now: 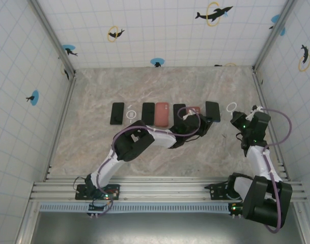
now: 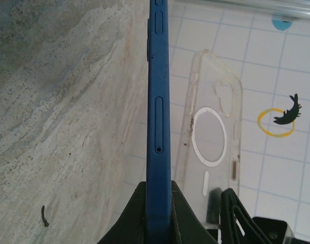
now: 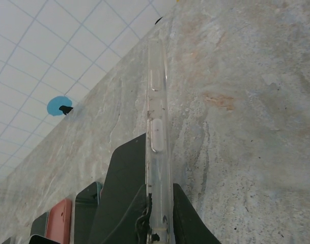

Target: Take the phone out of the phone case

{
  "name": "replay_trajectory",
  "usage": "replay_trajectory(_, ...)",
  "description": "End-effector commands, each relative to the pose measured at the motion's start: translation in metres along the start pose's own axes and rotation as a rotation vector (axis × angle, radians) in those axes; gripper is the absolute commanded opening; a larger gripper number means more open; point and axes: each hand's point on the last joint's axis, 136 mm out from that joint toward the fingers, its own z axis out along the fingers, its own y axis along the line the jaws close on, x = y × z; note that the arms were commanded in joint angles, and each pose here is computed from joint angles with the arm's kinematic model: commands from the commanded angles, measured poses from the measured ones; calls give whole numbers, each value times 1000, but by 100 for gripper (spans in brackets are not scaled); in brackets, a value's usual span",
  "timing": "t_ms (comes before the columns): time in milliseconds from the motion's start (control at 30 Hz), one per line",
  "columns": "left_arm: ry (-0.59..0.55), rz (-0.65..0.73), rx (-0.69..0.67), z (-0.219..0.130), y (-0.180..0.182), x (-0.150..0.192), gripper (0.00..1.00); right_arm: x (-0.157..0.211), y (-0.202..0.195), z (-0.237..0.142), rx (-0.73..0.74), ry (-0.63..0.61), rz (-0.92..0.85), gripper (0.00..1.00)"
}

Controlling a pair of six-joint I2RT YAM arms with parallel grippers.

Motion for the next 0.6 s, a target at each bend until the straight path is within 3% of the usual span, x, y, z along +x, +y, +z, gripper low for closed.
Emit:
replay_trajectory(0,-40,-44,32,14,-4,-3,0,0,-9,-6,34,-22,3,0)
replay_trajectory(433,-32,-53,-49,33,24,1,3,8,-14,-2,23,-9,36,0)
replay_trajectory(567,-30,-67,-65,35,31,1,9,8,-14,-1,21,-9,40,0)
